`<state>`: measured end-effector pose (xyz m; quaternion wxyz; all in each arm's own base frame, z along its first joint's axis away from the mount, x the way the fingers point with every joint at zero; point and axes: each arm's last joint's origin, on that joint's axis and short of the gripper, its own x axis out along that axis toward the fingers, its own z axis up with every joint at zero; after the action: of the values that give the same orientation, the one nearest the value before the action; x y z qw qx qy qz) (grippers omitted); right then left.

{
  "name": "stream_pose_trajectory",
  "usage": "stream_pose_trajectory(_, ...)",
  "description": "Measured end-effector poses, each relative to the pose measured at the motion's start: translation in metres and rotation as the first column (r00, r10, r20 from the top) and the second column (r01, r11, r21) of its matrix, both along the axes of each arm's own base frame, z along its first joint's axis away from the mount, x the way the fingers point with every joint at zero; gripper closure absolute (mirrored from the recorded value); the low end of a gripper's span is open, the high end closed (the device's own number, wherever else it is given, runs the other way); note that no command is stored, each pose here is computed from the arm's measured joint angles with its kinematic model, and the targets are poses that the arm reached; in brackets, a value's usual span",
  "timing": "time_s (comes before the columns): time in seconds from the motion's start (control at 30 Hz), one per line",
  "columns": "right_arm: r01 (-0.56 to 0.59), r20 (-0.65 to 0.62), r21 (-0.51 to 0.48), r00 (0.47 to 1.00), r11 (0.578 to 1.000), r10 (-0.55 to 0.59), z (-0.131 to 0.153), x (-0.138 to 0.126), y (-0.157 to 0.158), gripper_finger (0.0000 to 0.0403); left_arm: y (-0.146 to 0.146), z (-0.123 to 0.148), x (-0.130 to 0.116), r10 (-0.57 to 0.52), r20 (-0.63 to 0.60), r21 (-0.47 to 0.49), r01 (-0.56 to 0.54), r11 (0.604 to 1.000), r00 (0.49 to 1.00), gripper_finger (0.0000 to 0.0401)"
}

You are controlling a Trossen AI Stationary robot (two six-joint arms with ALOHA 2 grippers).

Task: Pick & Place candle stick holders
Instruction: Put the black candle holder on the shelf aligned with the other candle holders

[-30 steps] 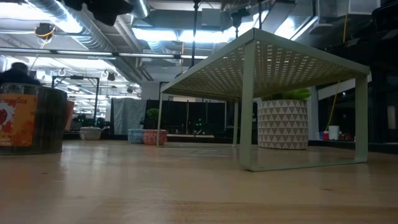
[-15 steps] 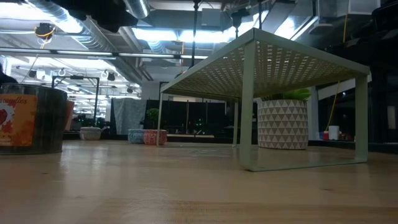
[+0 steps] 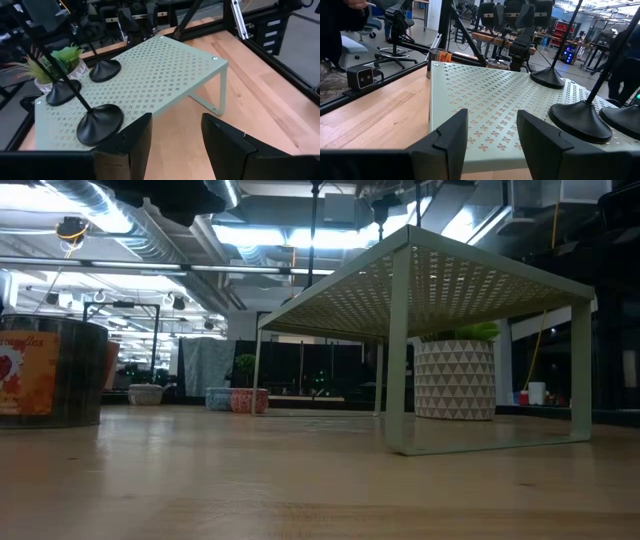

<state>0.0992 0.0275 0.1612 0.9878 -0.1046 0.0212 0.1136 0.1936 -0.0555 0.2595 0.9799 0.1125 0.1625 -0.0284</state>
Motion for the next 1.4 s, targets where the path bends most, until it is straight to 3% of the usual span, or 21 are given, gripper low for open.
stream_pose_trajectory(0.33, 0.000, 0.000, 0.000, 1.000, 1.000, 0.000, 0.000, 0.000, 0.000, 0.0231, 0.001, 0.001, 0.000, 0.058, 0.009, -0.041, -0.057, 0.998, 0.998, 0.0235)
stream_pose_trajectory(0.67, 0.000, 0.000, 0.000, 1.000, 1.000, 0.000, 0.000, 0.000, 0.000, 0.0231, 0.002, -0.006, -0.003, 0.135, -0.080, -0.250, -0.151, 0.956, 0.988, 0.0238)
stream_pose_trajectory(0.8, 0.000, 0.000, 0.000, 1.000, 1.000, 0.000, 0.000, 0.000, 0.000, 0.0231, -0.002, -0.010, -0.005, 0.096, -0.129, -0.290, -0.130, 0.948, 0.987, 0.0241)
stream_pose_trajectory(1.1, 0.000, 0.000, 0.000, 1.000, 1.000, 0.000, 0.000, 0.000, 0.000, 0.0231, -0.005, -0.013, -0.008, 0.088, -0.168, -0.295, -0.135, 0.946, 0.982, 0.0240)
stream_pose_trajectory(1.23, 0.000, 0.000, 0.000, 1.000, 1.000, 0.000, 0.000, 0.000, 0.000, 0.0231, -0.006, -0.007, -0.017, -0.010, -0.267, -0.295, -0.072, 0.953, 0.964, 0.0242)
stream_pose_trajectory(1.4, 0.000, 0.000, 0.000, 1.000, 1.000, 0.000, 0.000, 0.000, 0.000, 0.0231, -0.001, 0.010, -0.026, 0.048, -0.343, -0.299, -0.157, 0.941, 0.938, 0.0239)
